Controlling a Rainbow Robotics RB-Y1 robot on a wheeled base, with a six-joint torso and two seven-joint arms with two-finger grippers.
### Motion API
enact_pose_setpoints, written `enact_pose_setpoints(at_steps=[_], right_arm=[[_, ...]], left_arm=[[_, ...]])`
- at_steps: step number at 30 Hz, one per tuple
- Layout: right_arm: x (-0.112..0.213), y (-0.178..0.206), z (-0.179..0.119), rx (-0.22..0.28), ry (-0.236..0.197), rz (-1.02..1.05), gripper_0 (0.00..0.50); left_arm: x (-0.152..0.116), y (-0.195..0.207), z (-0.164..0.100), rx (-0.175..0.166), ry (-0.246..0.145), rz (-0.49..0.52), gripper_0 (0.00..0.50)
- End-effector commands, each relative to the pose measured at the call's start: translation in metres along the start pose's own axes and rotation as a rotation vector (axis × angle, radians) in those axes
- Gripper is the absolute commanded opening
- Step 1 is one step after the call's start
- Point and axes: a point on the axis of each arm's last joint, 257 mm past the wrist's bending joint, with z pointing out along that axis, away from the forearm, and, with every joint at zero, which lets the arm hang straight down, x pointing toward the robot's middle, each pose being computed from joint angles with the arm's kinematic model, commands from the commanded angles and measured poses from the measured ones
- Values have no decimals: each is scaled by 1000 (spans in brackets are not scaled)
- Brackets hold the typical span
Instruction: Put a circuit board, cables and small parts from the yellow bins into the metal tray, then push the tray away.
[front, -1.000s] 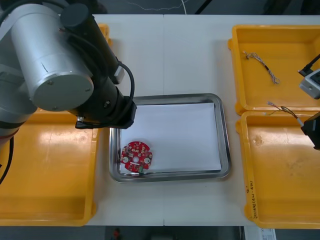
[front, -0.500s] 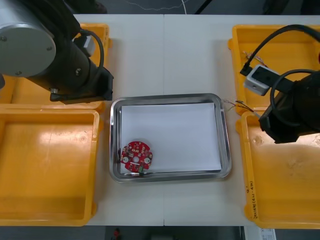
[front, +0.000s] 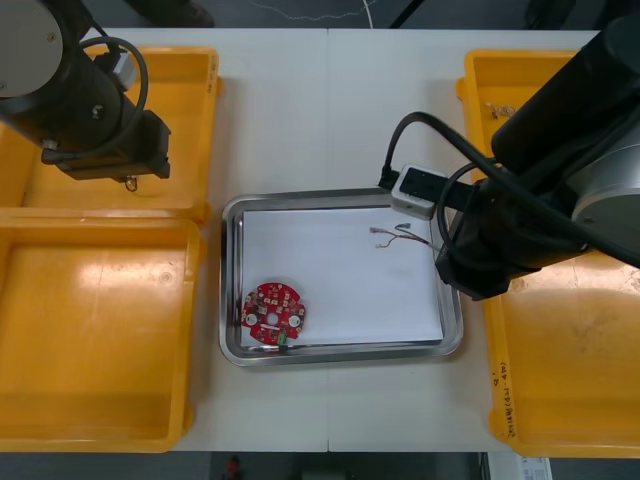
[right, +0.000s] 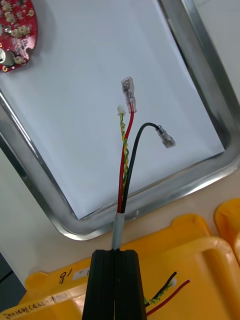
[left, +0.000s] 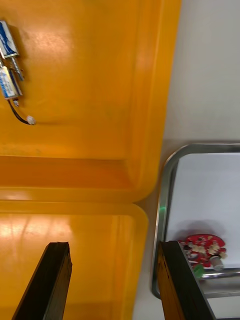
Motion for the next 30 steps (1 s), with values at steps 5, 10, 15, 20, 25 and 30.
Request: enact_pose_setpoints(at_steps=[5, 10, 15, 20, 25, 30], right_arm=[[-25, 22, 20, 3, 14, -144, 0], [-35, 29, 36, 28, 1, -245, 0], [-41, 33, 50, 11, 9, -306, 0], [-53, 35, 68, -2, -8, -366, 0], [-52, 37, 88, 42, -7, -390, 0], [-36, 41, 106, 33, 28, -394, 0]], left_arm=[[-38, 46, -22, -53, -62, -14, 500], [-45, 62, -23, -77, -71, -9, 500], [-50, 72, -24, -91, -72, -23, 500], [-58, 76, -24, -92, -57, -46, 500], [-63, 83, -24, -109, -55, -59, 500], [-72, 85, -19, -110, -78, -68, 500]])
